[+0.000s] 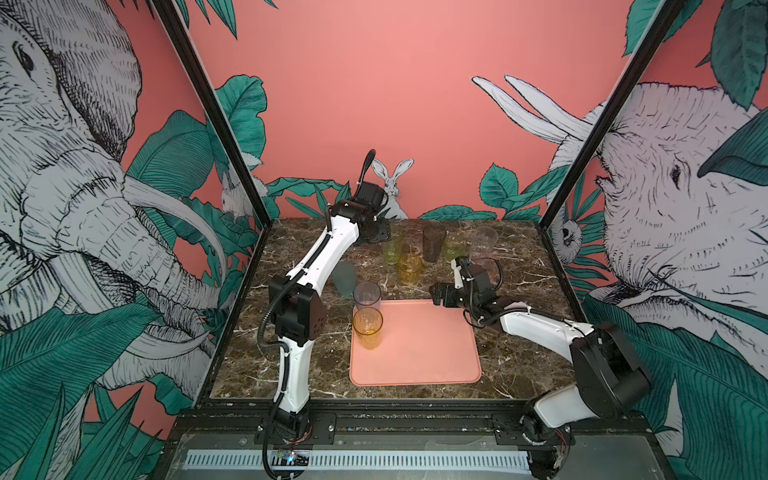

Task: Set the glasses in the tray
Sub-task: 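Raise the left gripper and move it to a green glass beyond the tray, then lower the left gripper and close it around the green glass rim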

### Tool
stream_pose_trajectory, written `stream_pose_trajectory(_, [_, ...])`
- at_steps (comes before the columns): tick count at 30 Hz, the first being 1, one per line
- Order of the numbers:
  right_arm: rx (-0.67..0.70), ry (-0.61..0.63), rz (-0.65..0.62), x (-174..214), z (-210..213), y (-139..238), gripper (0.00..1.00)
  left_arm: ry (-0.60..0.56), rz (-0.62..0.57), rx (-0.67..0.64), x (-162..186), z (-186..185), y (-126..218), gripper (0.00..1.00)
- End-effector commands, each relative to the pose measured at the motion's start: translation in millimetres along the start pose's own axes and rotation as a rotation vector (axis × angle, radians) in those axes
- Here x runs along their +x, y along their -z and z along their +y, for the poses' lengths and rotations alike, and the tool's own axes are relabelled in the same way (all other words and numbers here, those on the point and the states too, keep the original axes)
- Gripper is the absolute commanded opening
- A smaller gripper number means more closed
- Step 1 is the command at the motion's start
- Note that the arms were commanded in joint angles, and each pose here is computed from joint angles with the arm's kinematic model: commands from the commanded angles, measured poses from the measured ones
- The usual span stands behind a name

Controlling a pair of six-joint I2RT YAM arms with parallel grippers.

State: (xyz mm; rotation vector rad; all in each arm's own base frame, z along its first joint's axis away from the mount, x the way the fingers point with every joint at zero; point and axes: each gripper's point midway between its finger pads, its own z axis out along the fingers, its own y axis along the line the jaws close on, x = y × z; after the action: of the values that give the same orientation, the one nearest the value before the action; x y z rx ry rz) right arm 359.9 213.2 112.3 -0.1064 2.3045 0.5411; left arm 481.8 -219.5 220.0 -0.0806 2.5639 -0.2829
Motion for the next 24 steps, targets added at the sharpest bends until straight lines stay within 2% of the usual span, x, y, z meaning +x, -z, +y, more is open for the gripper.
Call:
stream_pose_trajectory(1, [-0.002,0.013,-0.031,-4.3,1.7,4.2,0.94,0.02,-0.036,0.029,-15.4,-3.2,4.1,0.73])
stream_pose_trajectory(24, [0.005,0.009,0.005,-1.1,1.6,-0.6,0.94,0.076,0.007,0.055,-21.4,-5.4,-49.8,0.72])
